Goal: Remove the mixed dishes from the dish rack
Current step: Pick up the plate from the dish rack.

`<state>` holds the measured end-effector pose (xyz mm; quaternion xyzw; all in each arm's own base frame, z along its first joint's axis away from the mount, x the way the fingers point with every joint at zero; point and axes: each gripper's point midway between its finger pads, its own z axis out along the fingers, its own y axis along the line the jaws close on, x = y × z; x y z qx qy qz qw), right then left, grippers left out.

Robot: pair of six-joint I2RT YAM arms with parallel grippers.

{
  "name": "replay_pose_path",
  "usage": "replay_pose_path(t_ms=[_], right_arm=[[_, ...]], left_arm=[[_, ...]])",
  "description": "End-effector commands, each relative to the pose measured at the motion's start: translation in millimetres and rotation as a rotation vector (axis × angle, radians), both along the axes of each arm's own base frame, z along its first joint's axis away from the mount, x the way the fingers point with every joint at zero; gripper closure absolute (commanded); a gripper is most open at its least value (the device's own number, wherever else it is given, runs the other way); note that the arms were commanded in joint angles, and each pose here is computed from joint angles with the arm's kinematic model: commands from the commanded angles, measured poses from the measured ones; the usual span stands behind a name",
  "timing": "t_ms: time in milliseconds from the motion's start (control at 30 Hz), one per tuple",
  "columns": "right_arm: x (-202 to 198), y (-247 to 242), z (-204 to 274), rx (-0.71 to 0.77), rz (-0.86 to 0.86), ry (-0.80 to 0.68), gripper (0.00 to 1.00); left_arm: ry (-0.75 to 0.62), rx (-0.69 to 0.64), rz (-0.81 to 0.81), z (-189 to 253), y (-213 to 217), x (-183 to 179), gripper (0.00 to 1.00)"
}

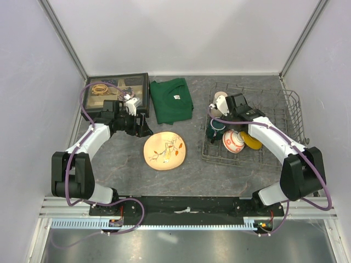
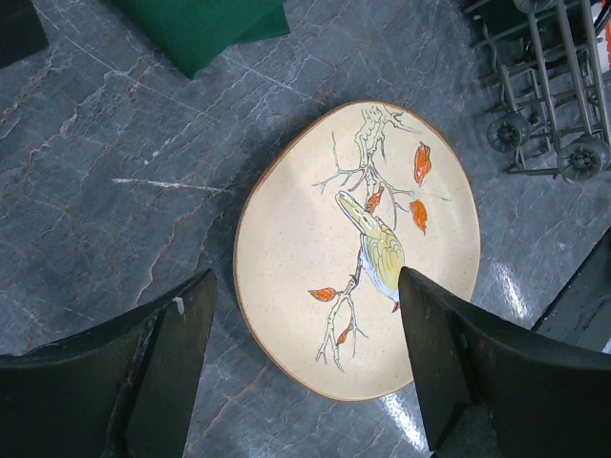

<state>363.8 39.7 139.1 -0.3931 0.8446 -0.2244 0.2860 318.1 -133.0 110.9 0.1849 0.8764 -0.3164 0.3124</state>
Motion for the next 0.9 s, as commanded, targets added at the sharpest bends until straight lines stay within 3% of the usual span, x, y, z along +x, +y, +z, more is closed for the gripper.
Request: replay_pose_path(t_ms=[0,500,867], right_arm=[[10,-17,37,-0.076,-0.05,-0.104,0.2],[12,-30,34,-0.175,-0.069,-0.103,0.21],[13,-35,2,-0.231,-0.068,-0.066,0.27]], left_arm=[[-0.082,-0.008,-0.017,21,-3,8,0.17],[-0.08,-0.008,-0.012,19,-2,9,0.17],[-0.075,-0.006,-0.01,17,-2,8,0.17]])
